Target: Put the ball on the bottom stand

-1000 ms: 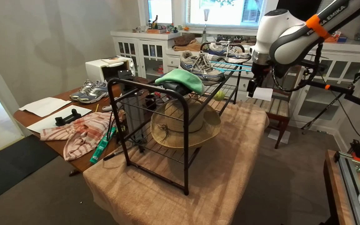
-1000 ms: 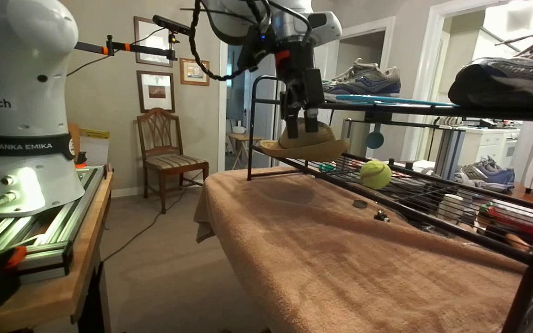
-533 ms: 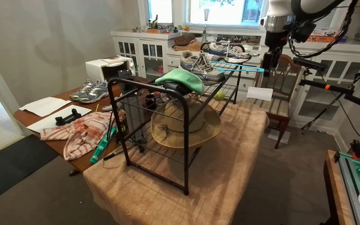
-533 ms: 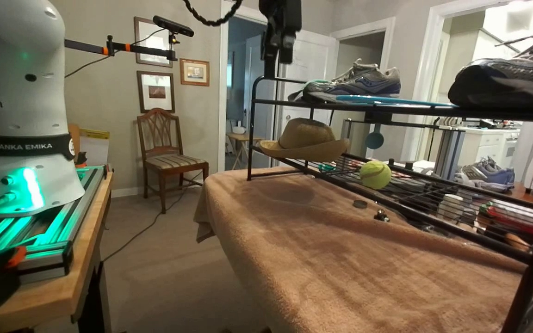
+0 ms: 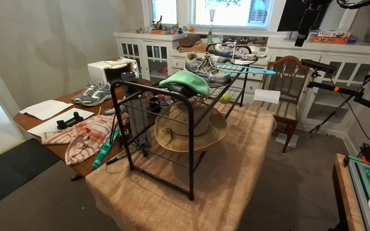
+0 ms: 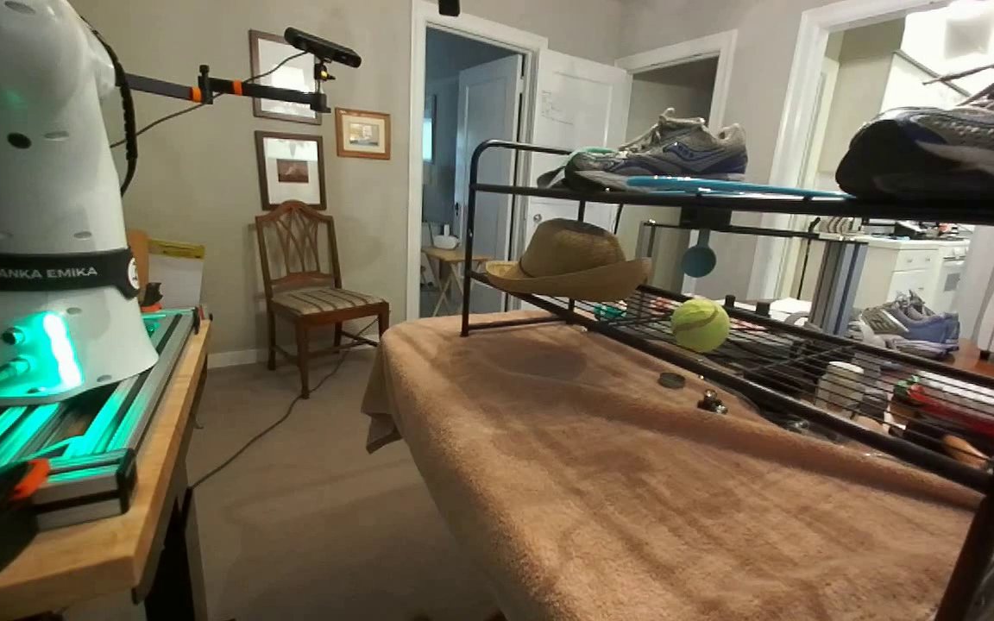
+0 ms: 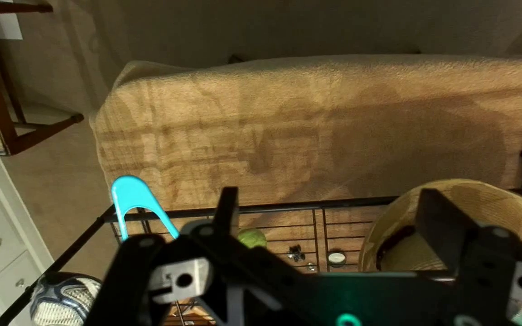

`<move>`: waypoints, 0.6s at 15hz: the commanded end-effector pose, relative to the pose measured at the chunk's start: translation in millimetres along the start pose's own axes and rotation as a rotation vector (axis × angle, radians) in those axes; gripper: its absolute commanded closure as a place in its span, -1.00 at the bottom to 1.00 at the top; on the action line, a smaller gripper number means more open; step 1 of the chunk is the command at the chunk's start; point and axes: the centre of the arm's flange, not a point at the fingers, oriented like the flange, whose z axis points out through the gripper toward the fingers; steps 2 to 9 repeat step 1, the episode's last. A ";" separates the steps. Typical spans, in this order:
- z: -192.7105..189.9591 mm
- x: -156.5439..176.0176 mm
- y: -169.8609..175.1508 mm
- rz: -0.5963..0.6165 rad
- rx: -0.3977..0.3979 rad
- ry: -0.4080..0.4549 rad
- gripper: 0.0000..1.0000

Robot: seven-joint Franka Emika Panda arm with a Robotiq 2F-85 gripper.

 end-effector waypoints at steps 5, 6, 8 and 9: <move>1.8 0.4 0.3 0.000 0.001 -0.004 -1.00; 1.8 0.4 0.3 0.000 0.001 -0.004 -1.00; 1.8 0.4 0.3 0.000 0.001 -0.004 -1.00; 1.8 0.4 0.3 0.000 0.001 -0.004 -1.00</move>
